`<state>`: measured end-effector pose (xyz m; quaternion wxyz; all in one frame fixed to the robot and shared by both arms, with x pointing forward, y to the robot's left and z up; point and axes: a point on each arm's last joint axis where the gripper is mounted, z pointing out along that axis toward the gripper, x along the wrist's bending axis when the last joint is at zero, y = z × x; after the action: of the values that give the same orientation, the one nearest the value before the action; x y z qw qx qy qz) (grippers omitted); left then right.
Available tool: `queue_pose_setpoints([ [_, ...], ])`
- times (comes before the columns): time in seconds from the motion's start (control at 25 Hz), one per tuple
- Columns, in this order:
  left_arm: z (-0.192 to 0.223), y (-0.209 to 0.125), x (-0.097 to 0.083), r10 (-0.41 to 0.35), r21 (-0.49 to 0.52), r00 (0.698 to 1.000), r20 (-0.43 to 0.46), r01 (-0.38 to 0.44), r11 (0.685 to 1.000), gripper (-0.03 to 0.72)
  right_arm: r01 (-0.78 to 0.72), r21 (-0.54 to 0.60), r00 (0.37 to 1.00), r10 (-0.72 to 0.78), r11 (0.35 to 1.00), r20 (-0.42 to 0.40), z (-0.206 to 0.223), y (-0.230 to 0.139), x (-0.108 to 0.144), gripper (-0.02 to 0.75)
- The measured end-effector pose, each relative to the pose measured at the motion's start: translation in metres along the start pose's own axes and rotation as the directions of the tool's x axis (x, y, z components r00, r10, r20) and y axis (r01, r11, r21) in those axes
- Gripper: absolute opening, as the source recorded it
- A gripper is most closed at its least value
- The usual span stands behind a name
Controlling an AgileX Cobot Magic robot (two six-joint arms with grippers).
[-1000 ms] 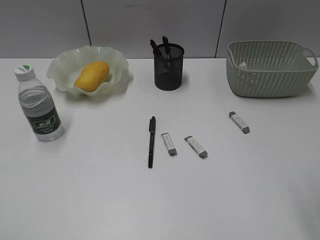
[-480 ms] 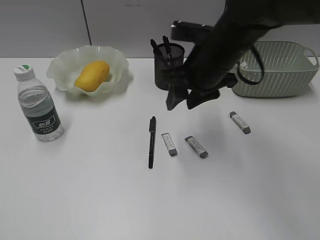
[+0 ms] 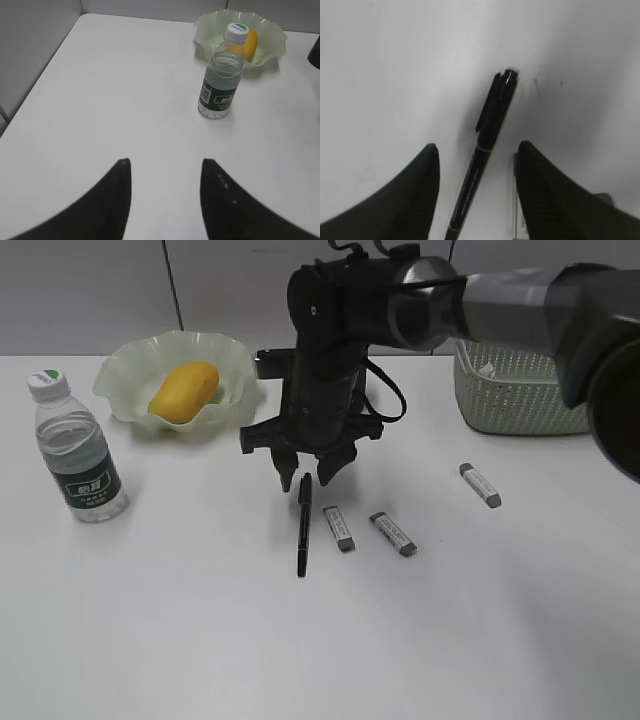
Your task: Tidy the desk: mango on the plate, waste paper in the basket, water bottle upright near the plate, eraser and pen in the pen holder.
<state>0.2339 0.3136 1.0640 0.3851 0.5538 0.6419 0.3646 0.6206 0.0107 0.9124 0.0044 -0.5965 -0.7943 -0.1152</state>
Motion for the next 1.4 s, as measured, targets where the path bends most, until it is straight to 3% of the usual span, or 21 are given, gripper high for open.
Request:
queue_pose_setpoints([
  [0.32,0.000,0.000,0.000,0.000,0.000,1.000,0.000,0.000,1.000,0.340,-0.040,0.059,0.998,0.037,0.997,0.047,0.037,0.001,-0.004,0.385],
  [0.44,0.000,0.000,0.000,0.000,-0.001,1.000,0.000,0.000,1.000,0.340,-0.040,0.061,0.997,0.037,0.997,0.062,0.039,0.002,-0.005,0.281],
  [0.52,0.000,0.000,0.000,0.000,-0.001,1.000,0.000,0.000,1.000,0.340,-0.035,0.058,0.997,0.030,0.998,0.073,0.039,0.002,-0.006,0.142],
  [0.64,0.000,0.000,0.000,0.000,-0.001,1.000,0.000,0.000,1.000,0.340,-0.031,0.046,0.996,0.027,0.998,0.087,0.038,0.003,-0.007,0.133],
  [0.76,0.000,0.000,0.000,0.000,-0.001,1.000,0.000,0.000,1.000,0.340,0.006,-0.025,0.991,-0.002,1.000,0.136,0.032,0.009,-0.009,0.133],
  [0.84,0.000,0.000,0.000,0.000,-0.001,1.000,0.000,0.000,1.000,0.340,0.073,-0.151,0.985,-0.047,0.986,0.168,0.006,0.020,-0.007,0.133],
  [0.96,0.000,0.000,0.000,0.000,-0.001,1.000,0.000,0.000,1.000,0.340,0.146,-0.426,0.984,-0.088,0.893,0.153,-0.065,0.041,0.002,0.132],
  [1.12,0.000,0.000,0.000,0.000,-0.001,1.000,0.000,0.000,1.000,0.334,0.173,-0.716,0.985,-0.108,0.676,0.135,-0.138,0.062,0.002,0.132],
  [1.28,0.000,0.000,0.000,0.000,-0.001,1.000,0.000,0.000,1.000,0.329,0.175,-0.839,0.984,-0.114,0.516,0.135,-0.143,0.083,-0.019,0.132],
  [1.4,0.000,0.000,0.000,0.000,-0.001,1.000,0.000,0.000,1.000,0.329,0.168,-0.870,0.983,-0.145,0.464,0.112,-0.126,0.096,-0.036,0.132],
])
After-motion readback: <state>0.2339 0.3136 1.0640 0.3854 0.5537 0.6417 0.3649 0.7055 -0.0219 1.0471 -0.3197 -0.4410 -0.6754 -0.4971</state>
